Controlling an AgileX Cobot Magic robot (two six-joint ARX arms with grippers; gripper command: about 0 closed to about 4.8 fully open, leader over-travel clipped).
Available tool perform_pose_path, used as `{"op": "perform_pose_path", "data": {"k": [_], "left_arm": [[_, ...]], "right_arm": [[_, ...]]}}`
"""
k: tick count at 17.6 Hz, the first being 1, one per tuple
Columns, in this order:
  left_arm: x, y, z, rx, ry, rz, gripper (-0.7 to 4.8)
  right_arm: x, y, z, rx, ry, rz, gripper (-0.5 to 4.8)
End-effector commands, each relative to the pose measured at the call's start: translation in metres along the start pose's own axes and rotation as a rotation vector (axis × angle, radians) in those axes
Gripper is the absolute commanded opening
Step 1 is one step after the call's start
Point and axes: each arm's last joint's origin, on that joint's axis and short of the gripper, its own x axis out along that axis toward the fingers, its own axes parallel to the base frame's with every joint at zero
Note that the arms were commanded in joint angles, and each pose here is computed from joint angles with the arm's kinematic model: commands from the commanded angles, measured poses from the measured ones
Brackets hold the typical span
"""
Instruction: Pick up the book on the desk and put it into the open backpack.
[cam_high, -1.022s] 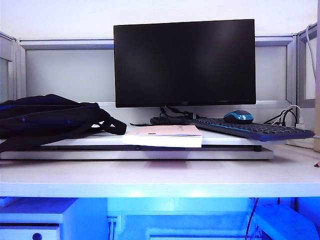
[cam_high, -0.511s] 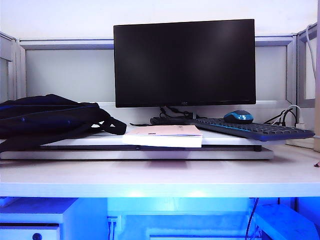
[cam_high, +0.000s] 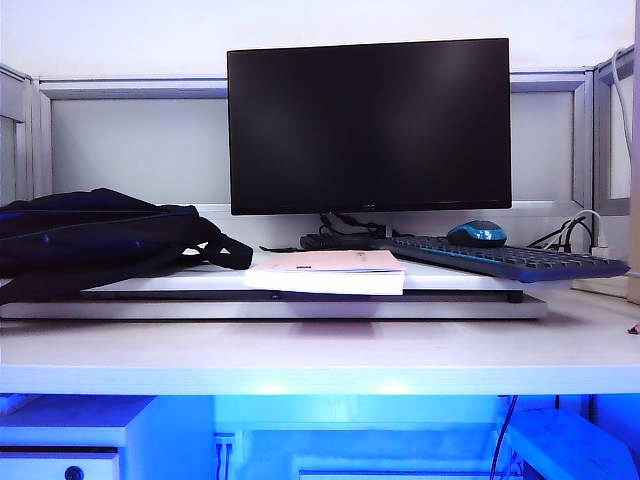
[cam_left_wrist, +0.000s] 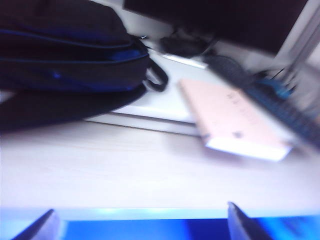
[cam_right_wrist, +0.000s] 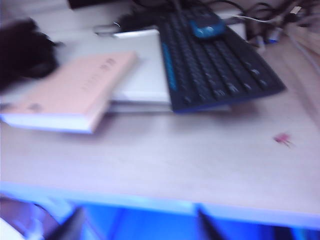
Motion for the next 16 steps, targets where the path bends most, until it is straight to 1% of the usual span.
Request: {"op": "perform_pose_path", "data": {"k": [1, 2, 5, 8, 9, 10, 11, 13, 16], "left_arm": [[-0.003, -0.007, 0.014, -0.156, -0.044, -0.049, 4.79], [-0.004, -0.009, 0.017, -0.197, -0.052, -0.068, 4.79], [-0.007, -0.016, 0.028, -0.297, -0.08, -0.144, 4.79], [-0.011, -0.022, 0.042, -0.4, -0.165, -0.23, 4.79], [-0.012, -0.024, 0.046, -0.437, -0.197, -0.261, 4.79], [-0.013, -0.026, 0.049, -0.459, -0.216, -0.281, 4.79], [-0.015, -0.028, 0.052, -0.47, -0.23, -0.295, 4.79], [-0.018, -0.032, 0.059, -0.482, -0.244, -0.311, 4.79], [-0.025, -0.039, 0.073, -0.489, -0.291, -0.325, 4.79]], "right_arm": [[-0.005, 0.006, 0.019, 0.116, -0.06, 0.059, 3.6], [-0.007, 0.007, 0.023, 0.151, -0.066, 0.09, 3.77], [-0.013, 0.013, 0.038, 0.23, -0.087, 0.156, 3.91], [-0.019, 0.016, 0.05, 0.334, -0.09, 0.18, 4.79], [-0.02, 0.017, 0.055, 0.407, -0.086, 0.204, 4.79], [-0.022, 0.019, 0.059, 0.47, -0.074, 0.235, 4.79], [-0.022, 0.021, 0.063, 0.504, -0.059, 0.269, 4.79], [-0.023, 0.025, 0.074, 0.518, -0.037, 0.316, 4.79], [-0.019, 0.029, 0.094, 0.511, -0.044, 0.341, 4.79]]}}
